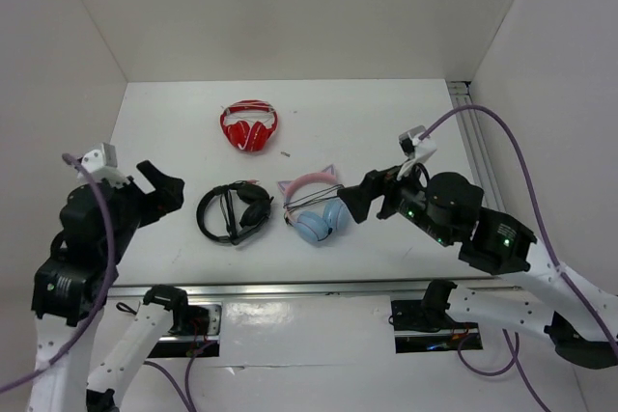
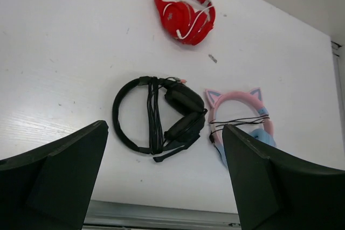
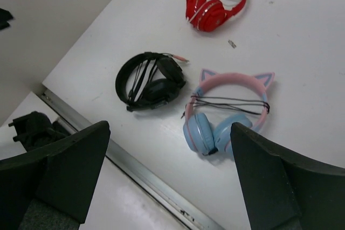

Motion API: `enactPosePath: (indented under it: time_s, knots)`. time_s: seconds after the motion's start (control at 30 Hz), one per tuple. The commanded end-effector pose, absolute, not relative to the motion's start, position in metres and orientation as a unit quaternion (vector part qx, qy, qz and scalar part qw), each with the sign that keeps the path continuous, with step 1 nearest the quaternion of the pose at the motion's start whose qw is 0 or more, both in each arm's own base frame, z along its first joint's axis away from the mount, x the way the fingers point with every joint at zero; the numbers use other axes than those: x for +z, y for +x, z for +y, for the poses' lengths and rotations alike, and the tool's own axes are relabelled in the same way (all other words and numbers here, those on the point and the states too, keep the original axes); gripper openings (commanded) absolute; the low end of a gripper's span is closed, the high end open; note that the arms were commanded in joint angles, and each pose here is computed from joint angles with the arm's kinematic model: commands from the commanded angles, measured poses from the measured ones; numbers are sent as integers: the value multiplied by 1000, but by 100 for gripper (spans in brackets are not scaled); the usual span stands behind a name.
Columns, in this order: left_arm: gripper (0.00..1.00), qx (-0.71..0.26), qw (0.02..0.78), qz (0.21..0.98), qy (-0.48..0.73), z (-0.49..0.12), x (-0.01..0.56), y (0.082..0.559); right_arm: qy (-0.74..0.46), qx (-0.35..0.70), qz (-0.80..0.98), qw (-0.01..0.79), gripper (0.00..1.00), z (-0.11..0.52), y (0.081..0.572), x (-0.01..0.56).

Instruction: Wrap the headphones

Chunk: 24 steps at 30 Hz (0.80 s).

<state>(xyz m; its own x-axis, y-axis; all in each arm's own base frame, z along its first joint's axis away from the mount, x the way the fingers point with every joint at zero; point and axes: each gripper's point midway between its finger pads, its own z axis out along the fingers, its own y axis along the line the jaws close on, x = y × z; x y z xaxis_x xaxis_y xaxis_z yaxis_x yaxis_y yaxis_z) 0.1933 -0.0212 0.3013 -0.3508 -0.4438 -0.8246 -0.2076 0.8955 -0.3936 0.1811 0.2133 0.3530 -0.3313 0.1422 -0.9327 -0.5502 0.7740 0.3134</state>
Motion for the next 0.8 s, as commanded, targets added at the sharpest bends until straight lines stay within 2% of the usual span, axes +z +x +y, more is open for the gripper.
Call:
enactPosePath:
  time_s: [0.0,0.1,0.2,0.3,0.77]
  knots:
    - [100,-105,516,836,-155,-23,305,166,-119,300,780,536,100,181,160,348]
    - [100,-101,550,813,-164,-12,324,142,-105,280,791,534,100,158,154,341]
    - [100,-93,568,799,-174,-1,333,119,-51,204,814,541,100,110,156,328]
    - [100,-95,567,801,-167,-1,329,106,-45,200,812,546,100,90,147,332]
    - [100,-114,563,803,-161,1,316,94,-31,199,816,541,100,67,134,332]
